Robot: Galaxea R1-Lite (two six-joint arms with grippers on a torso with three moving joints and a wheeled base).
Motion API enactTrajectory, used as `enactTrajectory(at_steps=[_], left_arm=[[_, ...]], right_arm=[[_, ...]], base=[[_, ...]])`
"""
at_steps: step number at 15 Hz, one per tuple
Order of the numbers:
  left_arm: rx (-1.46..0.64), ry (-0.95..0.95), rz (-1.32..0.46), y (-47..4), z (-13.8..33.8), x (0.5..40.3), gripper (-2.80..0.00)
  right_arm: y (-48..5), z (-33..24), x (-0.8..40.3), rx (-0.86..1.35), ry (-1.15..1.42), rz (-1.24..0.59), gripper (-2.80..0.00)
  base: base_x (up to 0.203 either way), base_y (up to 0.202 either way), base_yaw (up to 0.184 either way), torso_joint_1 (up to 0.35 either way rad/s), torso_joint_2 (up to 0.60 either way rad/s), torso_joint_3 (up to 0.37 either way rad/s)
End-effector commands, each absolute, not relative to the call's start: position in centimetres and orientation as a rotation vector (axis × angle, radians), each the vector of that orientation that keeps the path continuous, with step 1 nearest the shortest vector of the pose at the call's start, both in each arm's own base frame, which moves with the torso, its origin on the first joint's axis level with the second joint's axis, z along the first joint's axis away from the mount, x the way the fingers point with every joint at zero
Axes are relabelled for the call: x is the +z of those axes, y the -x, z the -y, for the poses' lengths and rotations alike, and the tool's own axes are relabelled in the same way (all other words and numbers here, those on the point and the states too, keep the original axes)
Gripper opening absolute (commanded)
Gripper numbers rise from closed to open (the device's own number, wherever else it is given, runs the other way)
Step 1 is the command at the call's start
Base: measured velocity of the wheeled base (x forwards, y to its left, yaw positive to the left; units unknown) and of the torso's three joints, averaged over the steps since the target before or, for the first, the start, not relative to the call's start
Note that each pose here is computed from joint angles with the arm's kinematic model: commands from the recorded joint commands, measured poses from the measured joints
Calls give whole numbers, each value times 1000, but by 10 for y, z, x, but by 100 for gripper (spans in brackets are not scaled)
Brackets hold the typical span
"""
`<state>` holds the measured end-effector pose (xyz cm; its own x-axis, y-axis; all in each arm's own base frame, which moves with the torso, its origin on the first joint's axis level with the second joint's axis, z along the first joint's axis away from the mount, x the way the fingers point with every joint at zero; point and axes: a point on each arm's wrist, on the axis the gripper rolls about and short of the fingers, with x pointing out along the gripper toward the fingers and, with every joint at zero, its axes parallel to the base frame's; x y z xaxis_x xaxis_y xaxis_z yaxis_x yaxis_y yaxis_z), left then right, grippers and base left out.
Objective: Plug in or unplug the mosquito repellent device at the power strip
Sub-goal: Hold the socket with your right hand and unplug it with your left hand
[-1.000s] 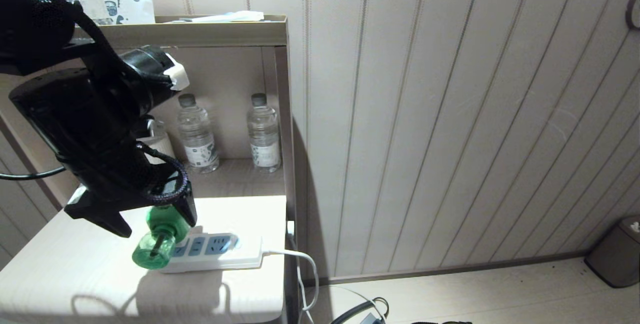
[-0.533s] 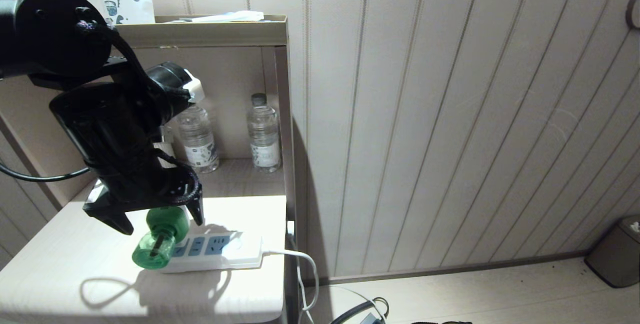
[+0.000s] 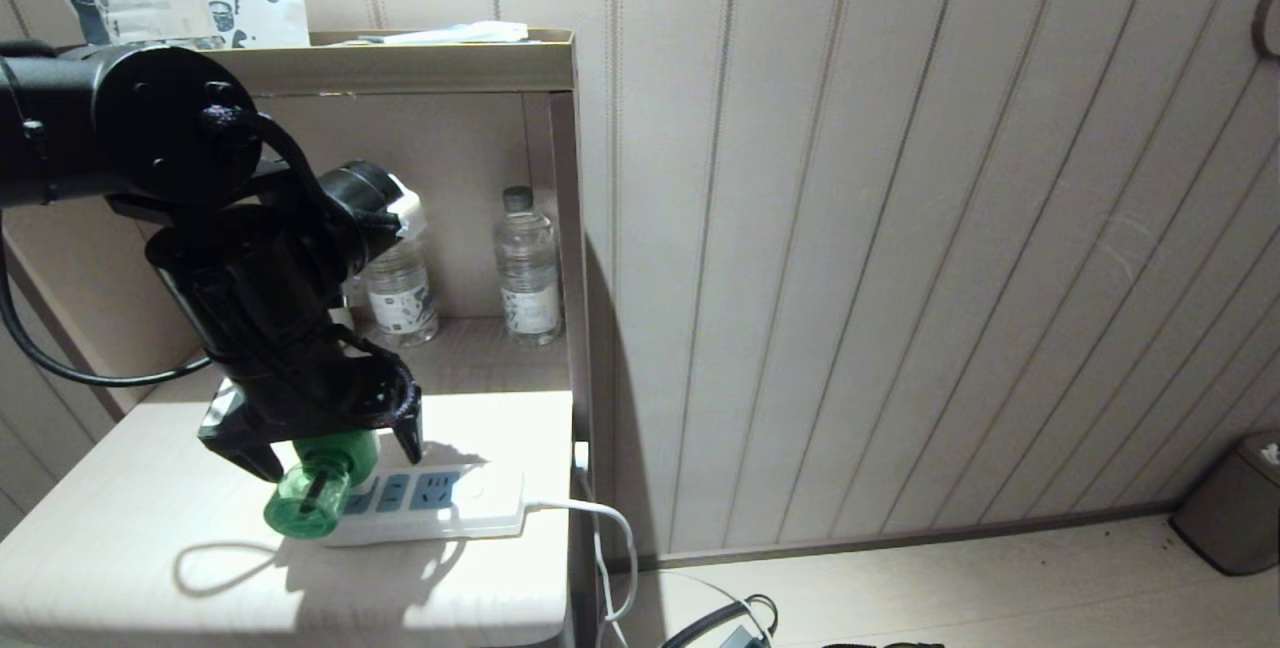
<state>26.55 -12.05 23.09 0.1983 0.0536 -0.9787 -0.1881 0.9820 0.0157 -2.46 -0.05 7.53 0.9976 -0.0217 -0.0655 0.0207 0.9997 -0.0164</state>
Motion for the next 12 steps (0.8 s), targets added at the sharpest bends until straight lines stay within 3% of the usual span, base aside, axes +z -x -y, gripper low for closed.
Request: enactTrajectory(at_steps=[1, 12], left_arm=[[170, 124, -1357, -262, 118, 234, 0], [73, 104, -1371, -269, 98, 231, 0]], right_arm=[[25, 1, 75, -21, 16, -66, -280], [25, 1, 75, -21, 16, -66, -280]], base=[[0, 0, 0, 0, 0, 0], [0, 0, 0, 0, 0, 0]])
